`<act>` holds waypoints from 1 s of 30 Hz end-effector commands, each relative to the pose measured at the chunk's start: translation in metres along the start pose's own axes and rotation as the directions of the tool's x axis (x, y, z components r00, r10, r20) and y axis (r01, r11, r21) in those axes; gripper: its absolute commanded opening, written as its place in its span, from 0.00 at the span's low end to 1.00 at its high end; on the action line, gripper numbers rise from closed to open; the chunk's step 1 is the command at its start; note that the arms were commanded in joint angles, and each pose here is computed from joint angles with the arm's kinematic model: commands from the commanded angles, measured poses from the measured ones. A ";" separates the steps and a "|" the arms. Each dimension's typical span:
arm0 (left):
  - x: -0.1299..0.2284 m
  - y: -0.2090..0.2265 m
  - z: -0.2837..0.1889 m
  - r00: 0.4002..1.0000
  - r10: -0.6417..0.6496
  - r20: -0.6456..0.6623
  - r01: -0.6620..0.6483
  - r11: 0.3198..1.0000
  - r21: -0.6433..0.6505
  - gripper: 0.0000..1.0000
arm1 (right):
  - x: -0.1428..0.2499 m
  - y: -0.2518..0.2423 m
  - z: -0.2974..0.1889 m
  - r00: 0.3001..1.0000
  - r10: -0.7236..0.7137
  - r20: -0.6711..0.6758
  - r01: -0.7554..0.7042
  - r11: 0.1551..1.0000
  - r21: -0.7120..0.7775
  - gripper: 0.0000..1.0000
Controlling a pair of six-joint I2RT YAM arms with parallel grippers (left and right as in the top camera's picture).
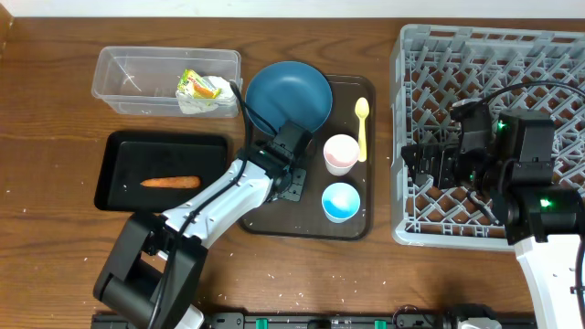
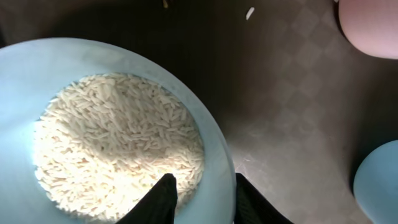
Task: Sort waste into correct bins and load items into the dishwasher rack
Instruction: 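Lift the rice bowl with the left gripper toward the black tray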
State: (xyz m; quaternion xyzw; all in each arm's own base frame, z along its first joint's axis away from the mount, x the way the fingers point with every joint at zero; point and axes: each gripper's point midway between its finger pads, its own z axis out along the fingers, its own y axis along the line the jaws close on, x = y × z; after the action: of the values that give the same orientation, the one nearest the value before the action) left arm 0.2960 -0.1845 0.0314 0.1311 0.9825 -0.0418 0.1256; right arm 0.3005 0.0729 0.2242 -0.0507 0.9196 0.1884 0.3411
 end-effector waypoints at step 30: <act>0.001 -0.001 0.007 1.000 0.012 -0.014 -0.012 1.000 -0.019 0.06 | -0.007 0.004 -0.003 1.000 -0.009 0.019 0.009 1.000 -0.005 0.99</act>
State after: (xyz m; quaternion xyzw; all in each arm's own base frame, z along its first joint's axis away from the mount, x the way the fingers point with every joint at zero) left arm 0.2944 -0.1907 0.0299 0.1420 0.9808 -0.0421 0.1266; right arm 0.3014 0.0729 0.2250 -0.0511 0.9187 0.1883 0.3433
